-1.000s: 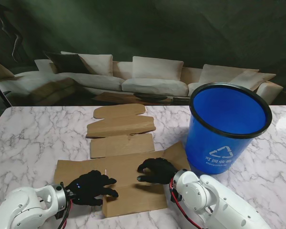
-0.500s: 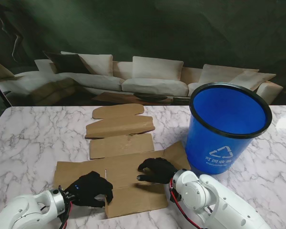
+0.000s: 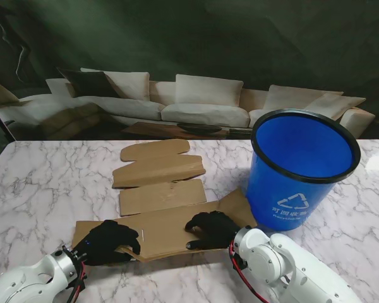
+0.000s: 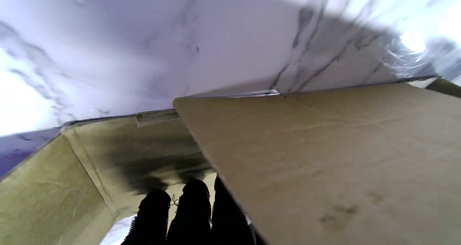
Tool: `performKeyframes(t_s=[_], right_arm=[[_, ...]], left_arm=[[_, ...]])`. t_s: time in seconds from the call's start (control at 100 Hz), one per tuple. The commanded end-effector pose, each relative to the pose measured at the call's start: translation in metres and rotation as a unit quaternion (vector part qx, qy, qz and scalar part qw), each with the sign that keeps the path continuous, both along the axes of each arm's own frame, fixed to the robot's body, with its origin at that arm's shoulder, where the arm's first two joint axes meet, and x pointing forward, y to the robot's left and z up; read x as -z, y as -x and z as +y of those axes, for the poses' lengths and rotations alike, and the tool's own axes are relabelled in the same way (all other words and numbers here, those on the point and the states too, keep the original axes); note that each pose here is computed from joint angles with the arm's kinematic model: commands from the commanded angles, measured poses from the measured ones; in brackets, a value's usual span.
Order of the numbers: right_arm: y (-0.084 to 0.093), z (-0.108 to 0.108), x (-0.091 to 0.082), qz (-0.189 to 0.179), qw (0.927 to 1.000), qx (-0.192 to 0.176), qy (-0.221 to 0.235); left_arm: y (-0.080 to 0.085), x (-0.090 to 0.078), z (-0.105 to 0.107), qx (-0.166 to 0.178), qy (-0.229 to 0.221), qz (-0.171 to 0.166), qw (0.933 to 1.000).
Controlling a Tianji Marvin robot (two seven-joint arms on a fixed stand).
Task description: Fold the flattened cardboard along its creases and drop it into the bin
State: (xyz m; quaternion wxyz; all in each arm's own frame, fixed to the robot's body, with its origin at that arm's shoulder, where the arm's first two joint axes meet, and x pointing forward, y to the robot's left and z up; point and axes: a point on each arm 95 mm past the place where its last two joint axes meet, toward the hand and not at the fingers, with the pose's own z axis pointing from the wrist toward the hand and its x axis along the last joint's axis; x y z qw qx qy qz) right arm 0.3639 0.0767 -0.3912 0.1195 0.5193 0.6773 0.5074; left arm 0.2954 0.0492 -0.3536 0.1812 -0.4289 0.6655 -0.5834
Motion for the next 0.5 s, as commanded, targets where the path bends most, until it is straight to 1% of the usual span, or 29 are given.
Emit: performKeyframes(t_s=[0.0,0.17,0.33,0.43,0.49], right_arm=[[0.01,-0.003,0.003,-0.001,0.9999,0.003,-0.012],[0.013,-0.005,-0.013,-0.034,0.9976,0.017,-0.057],[0.015,-0.005,-0.031,-0.076,0.9908,0.032,-0.108],[0.017,-0.005,-0.04,-0.103,0.9862,0.022,-0.128],[0.018,-0.004,-0.044,-0.12,0.9851,0.007,-0.123]], left_arm=[[0.0,0.004,0.002,-0.003,-0.009,0.009,0.9999],[-0.002,0.006,0.004,-0.003,-0.016,0.02,0.9997],[-0.004,0.008,0.005,-0.004,-0.024,0.029,0.9993],[-0.005,0.007,0.006,-0.005,-0.028,0.032,0.9991],[-0.005,0.006,0.006,-0.006,-0.029,0.032,0.9991]])
